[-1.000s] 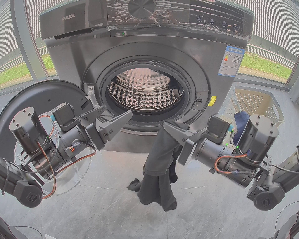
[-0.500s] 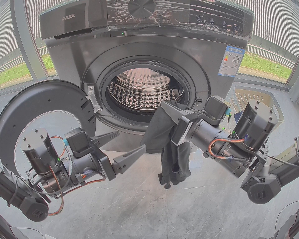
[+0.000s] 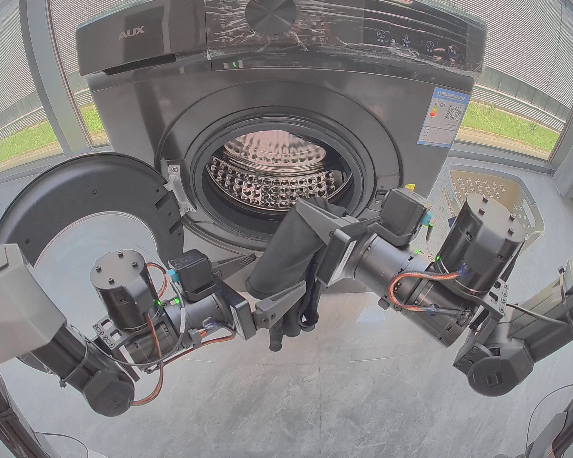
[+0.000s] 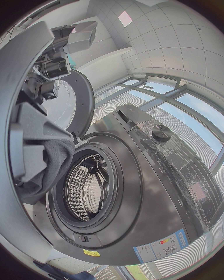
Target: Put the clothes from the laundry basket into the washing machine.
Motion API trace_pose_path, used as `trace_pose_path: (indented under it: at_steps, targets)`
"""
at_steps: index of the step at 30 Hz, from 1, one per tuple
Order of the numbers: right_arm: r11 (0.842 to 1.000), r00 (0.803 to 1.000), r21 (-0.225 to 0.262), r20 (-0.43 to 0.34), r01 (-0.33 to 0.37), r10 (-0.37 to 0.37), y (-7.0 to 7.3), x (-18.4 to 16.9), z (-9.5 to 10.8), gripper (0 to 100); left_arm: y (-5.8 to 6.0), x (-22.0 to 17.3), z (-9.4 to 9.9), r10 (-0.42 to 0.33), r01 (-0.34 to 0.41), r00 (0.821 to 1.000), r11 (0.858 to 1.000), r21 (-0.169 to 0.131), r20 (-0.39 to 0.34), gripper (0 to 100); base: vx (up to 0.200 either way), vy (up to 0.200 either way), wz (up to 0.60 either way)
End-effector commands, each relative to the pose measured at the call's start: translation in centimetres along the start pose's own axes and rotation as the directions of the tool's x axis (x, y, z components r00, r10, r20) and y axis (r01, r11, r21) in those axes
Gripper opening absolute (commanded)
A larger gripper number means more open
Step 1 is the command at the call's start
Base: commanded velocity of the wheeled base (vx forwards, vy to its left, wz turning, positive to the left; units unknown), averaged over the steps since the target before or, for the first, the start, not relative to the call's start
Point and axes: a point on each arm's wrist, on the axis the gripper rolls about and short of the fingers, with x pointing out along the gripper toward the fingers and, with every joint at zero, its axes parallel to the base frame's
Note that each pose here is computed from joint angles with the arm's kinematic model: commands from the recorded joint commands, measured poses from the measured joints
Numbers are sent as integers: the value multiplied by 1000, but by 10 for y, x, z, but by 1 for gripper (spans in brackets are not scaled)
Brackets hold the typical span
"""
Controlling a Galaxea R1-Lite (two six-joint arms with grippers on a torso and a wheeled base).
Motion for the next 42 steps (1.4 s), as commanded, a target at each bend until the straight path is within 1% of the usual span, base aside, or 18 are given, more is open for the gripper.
trace_pose_path:
  at_steps: [1,2,6,14,15,19,22,29,30,32,33,34,35,36,38,42]
  targets:
    - [1000,1000,3,-6,-11,11,4,0,-2,0,14,17,-3,28,-28,1000,1000,4,13,100,0,0,0]
    - [1000,1000,4,-7,-16,16,6,0,-3,0,17,20,-3,36,-36,999,999,7,16,100,0,0,0]
    - [1000,1000,7,-10,-27,27,9,-1,-4,0,20,28,-4,36,-37,999,999,9,24,100,0,0,0]
    - [999,999,9,-15,-35,35,12,-2,-6,0,26,44,-11,35,-36,999,999,13,34,100,0,0,0]
    - [999,999,9,-15,-35,35,12,-2,-6,0,26,44,-11,36,-37,999,999,16,37,0,0,0,0]
    - [999,999,10,-21,-34,34,12,-3,-7,0,25,44,-8,33,-34,998,999,23,53,0,0,0,0]
    - [999,999,12,-24,-35,35,12,-3,-8,0,21,43,-5,20,-22,997,999,29,80,0,0,0,0]
    - [999,998,10,-45,-30,31,10,-6,-13,0,18,37,-5,14,-18,995,999,36,97,0,0,0,0]
    - [1000,998,10,-47,-30,30,10,-6,-13,100,19,37,-5,16,-19,995,999,36,98,0,0,0,0]
    - [1000,997,7,-75,-29,29,8,-8,-20,100,19,32,-6,22,-26,994,999,39,107,0,0,0,0]
    - [1000,995,7,-96,-26,26,6,-11,-25,100,20,29,-2,29,-35,992,998,43,120,0,0,0,0]
    - [1000,995,7,-96,-26,26,6,-11,-25,100,20,29,-2,29,-35,992,998,43,120,0,0,0,0]
    - [1000,992,4,-124,-22,22,5,-18,-30,100,18,24,3,37,-44,990,998,53,133,0,0,0,0]
    - [1000,986,1,-168,-17,17,2,-28,-38,100,16,17,13,38,-48,987,997,62,155,0,0,0,0]
    - [1000,974,-8,-226,-7,6,-1,-41,-48,100,15,8,29,37,-52,979,996,69,201,0,0,0,0]
    - [1000,948,-23,-318,9,-16,-11,-62,-63,100,13,0,47,41,-63,966,995,81,254,0,0,0,0]
